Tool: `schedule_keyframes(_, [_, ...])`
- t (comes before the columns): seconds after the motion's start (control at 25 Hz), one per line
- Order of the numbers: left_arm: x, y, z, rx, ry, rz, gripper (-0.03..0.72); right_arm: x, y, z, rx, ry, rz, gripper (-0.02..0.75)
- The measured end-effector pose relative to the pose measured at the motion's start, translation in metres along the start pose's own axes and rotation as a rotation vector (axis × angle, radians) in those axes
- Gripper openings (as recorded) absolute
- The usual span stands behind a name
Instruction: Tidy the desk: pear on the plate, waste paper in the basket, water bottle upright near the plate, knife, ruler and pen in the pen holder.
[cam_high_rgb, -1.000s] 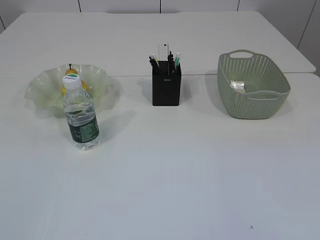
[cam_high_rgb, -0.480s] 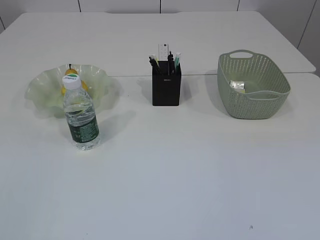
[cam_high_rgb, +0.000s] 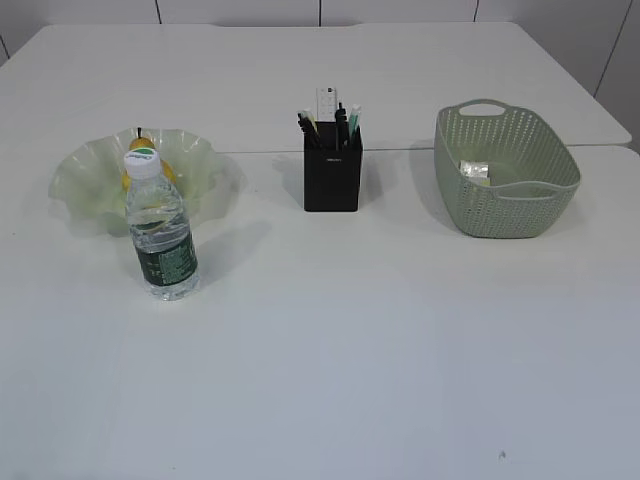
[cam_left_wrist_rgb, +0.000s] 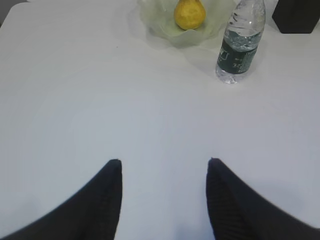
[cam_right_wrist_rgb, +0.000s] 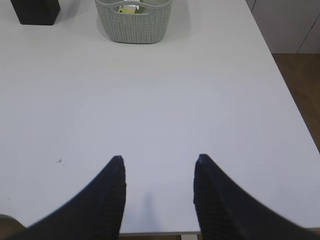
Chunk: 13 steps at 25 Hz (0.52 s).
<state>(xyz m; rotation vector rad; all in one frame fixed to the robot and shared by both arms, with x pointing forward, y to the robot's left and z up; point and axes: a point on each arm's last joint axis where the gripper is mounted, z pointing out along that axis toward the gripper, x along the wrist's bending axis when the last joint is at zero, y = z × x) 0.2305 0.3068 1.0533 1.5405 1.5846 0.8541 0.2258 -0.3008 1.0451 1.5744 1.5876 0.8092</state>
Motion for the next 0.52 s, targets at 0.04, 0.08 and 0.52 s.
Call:
schedule_keyframes(0.04, [0.0000,0.0000,0.0000,0.000,0.000,0.002,0.384,0.0000,0.0000,0.0000,0.000,0.000,0.000,0.335])
schedule_keyframes(0.08, [0.0000,0.0001,0.0000,-0.001,0.000,0.002,0.384,0.0000,0.0001,0.0000,-0.001,0.000,0.000,0.335])
schedule_keyframes(0.52, [-0.0002,0.0001,0.0000,-0.001,-0.002,0.001,0.384,0.0000,0.0005,0.0000,-0.005,0.000,0.002,0.335])
